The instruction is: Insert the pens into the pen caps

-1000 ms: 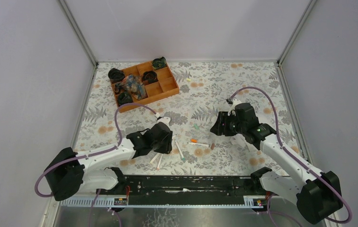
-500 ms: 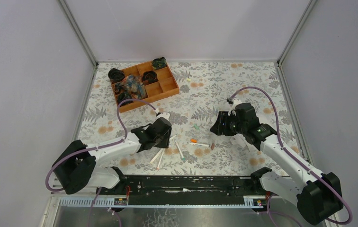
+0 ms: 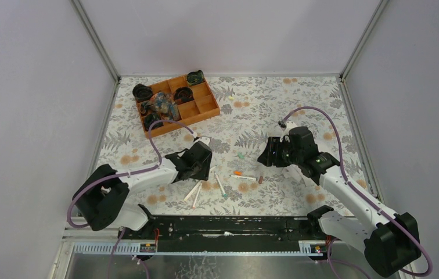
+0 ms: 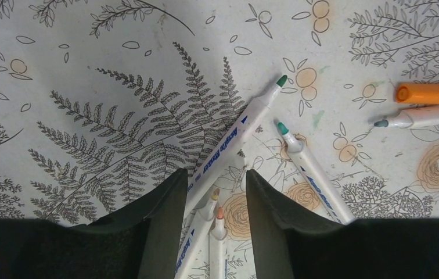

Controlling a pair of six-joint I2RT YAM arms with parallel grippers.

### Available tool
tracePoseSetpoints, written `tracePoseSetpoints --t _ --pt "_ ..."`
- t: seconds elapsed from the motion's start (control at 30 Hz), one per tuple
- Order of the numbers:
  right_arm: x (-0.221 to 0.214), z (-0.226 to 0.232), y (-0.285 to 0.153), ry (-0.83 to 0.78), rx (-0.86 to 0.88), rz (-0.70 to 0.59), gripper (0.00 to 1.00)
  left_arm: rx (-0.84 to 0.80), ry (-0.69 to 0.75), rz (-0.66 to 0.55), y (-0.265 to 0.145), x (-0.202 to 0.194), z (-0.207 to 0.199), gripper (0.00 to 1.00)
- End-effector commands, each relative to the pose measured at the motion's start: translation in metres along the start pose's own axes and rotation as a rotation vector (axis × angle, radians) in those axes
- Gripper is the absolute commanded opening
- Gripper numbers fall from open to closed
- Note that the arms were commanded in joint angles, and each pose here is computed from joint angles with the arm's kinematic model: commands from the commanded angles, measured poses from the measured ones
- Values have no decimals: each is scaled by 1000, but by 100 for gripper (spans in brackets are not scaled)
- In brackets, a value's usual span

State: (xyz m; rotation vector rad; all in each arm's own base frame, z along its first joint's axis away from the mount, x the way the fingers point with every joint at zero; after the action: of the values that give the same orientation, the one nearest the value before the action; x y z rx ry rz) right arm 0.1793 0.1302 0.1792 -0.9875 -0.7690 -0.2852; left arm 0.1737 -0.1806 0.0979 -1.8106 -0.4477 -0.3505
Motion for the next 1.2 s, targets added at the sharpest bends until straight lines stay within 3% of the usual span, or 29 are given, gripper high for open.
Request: tracePoseSetpoints --t 0.0,0.2,0.33,0.77,0.87,1.03,1.17 --pt "12 8 -6 -16 38 -58 59 -46 0 -46 5 12 -9 42" --pt "13 9 -8 -15 38 -64 59 -25 17 -31 14 10 -7 42" --pt "12 8 -9 -12 33 -67 59 -2 31 -22 20 8 -4 36" --pt "11 9 -10 4 32 -76 59 36 57 -64 27 18 -7 0" --pt "13 11 -10 21 45 -92 59 23 46 -117 21 28 -12 0" --pt "19 21 -10 63 136 -123 61 -184 0 -243 -16 47 -33 0" --pt "27 32 -10 110 251 -157 71 -463 8 -276 -56 48 -49 0"
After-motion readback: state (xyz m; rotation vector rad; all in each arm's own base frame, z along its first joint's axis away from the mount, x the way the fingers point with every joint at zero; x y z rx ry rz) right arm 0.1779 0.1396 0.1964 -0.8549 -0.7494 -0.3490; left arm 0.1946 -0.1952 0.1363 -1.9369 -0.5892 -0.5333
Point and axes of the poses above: each gripper's point midway between its finger pads, its own y axis out along the fingers, its own z axis along the line the jaws close on, x = y × z, the point moved 9 cm from there along -y, back along the fingers, and after that the axes turned 15 degrees about -y, right-handed, at the moved point
